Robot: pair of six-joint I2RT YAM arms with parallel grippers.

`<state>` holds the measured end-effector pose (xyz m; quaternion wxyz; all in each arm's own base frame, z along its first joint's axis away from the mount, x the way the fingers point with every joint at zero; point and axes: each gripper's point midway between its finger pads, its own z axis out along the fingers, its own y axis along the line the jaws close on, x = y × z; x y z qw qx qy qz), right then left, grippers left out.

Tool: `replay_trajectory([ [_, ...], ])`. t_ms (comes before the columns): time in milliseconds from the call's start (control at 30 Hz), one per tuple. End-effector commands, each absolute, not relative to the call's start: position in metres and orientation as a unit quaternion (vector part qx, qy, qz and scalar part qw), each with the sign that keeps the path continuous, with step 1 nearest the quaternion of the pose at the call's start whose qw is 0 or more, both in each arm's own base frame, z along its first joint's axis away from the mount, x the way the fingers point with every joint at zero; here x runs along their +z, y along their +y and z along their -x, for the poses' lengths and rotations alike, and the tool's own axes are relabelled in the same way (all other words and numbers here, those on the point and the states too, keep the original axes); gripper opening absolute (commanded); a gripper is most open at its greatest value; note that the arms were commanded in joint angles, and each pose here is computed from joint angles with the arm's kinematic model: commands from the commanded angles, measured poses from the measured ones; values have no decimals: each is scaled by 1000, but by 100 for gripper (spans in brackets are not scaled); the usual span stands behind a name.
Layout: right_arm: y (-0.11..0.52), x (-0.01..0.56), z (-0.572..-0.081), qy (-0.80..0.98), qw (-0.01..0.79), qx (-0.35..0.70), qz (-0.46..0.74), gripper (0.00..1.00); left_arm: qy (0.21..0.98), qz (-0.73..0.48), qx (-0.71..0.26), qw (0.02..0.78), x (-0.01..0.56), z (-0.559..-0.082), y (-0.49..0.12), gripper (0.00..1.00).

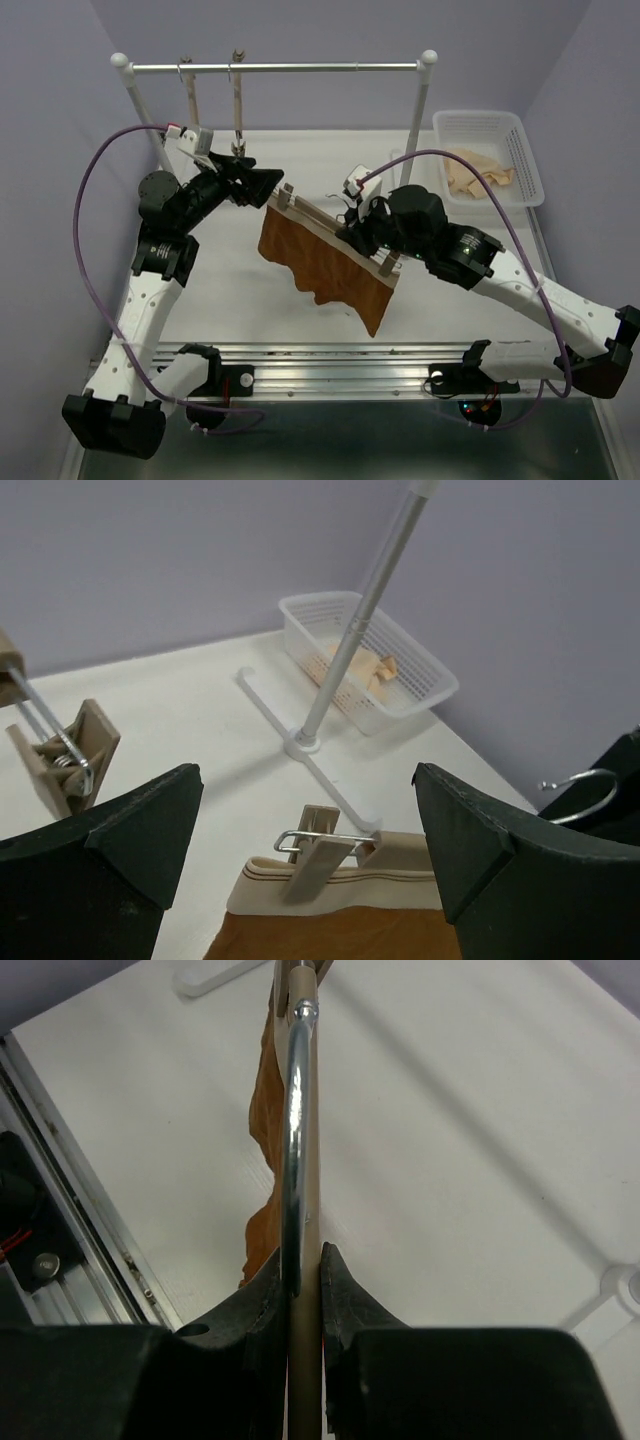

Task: Remove the underwear clipped to the hanger

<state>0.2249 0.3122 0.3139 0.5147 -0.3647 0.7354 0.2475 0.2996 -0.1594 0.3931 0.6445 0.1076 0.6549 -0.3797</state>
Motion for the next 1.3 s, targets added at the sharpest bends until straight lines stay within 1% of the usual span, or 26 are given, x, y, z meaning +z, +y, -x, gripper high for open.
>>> replay_trajectory([
  [0,315,330,-211,693,498,318,413,1,623,-234,-489,564,397,-282,-193,99],
  [67,322,329,-196,646,482,346,480,1,617,-231,-531,533,397,-275,-197,99],
  [100,321,326,-192,628,479,351,503,1,623,-225,-540,518,387,-274,-198,99],
  [133,321,324,-187,592,474,369,537,1,626,-223,-542,514,384,-272,-198,99],
  [167,322,326,-184,574,471,380,552,1,633,-214,-547,505,375,-271,-197,99],
  [233,321,329,-172,535,451,417,580,1,631,-218,-546,507,376,-262,-196,99],
  [267,315,325,-184,527,456,407,590,1,634,-214,-545,505,374,-259,-196,99],
  [333,311,327,-191,513,454,420,594,1,638,-209,-532,516,375,-255,-192,99],
  [400,305,325,-211,520,453,424,586,1,658,-192,-525,505,369,-252,-189,99],
  [433,303,323,-210,508,444,433,598,1,662,-194,-519,505,365,-250,-188,99],
  [467,305,313,-216,514,430,437,600,1,675,-186,-518,492,358,-248,-187,99],
  [600,302,311,-225,508,415,428,621,1,692,-175,-515,475,343,-240,-185,99],
  [700,301,315,-232,491,424,415,638,1,721,-159,-503,449,323,-242,-182,99],
  [867,300,315,-240,489,429,402,644,1,745,-152,-501,415,302,-242,-182,99],
  [1067,300,317,-248,497,429,390,646,1,726,-180,-511,424,310,-232,-185,99],
  [1267,301,315,-248,503,403,398,653,1,727,-197,-497,431,313,-223,-182,94],
])
